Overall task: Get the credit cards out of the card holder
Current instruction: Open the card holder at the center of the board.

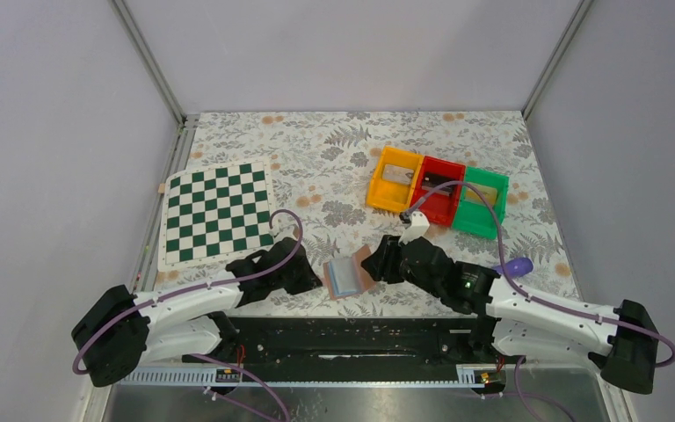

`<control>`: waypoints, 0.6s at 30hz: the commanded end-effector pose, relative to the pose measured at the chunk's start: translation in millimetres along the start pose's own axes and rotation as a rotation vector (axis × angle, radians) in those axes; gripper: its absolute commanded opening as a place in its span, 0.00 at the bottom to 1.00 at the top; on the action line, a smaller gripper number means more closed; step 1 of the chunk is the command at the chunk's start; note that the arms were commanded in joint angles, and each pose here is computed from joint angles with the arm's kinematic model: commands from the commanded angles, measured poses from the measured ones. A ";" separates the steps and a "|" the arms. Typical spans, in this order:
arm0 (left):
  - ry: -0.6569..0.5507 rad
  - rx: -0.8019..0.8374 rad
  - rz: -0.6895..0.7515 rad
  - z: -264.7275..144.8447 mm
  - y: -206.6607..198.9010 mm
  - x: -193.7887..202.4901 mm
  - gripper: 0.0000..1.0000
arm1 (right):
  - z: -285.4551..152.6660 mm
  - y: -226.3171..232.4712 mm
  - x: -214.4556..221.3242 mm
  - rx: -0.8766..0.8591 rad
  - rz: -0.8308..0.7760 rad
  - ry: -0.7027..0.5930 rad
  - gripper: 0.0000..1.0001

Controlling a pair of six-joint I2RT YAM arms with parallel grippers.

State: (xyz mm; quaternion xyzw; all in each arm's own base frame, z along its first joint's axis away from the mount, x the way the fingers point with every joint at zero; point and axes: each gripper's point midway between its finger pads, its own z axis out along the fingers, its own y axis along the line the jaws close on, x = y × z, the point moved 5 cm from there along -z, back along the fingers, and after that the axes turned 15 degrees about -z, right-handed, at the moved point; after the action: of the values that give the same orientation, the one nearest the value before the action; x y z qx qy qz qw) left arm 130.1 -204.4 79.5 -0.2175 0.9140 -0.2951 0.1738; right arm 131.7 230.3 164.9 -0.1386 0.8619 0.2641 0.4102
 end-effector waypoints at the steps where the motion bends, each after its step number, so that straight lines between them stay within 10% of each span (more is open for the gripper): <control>1: 0.000 0.084 -0.003 -4.2 -15.3 -2.0 0.00 | 4.5 33.4 -14.2 -0.173 0.039 -0.064 0.48; 12: -0.006 0.084 -0.017 -6.1 -12.1 -1.8 0.00 | 55.4 28.3 19.4 0.102 -0.185 0.107 0.87; 18: -0.019 0.070 -0.019 -6.8 -8.2 -2.9 0.00 | 80.0 32.1 38.6 0.134 -0.245 0.162 0.89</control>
State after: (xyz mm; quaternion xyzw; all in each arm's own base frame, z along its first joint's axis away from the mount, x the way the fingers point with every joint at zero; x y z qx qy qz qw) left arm 129.1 -205.3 85.6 -0.2172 0.9074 -0.3133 0.1768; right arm 136.7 291.0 105.9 -0.2267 0.8890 0.1690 0.3601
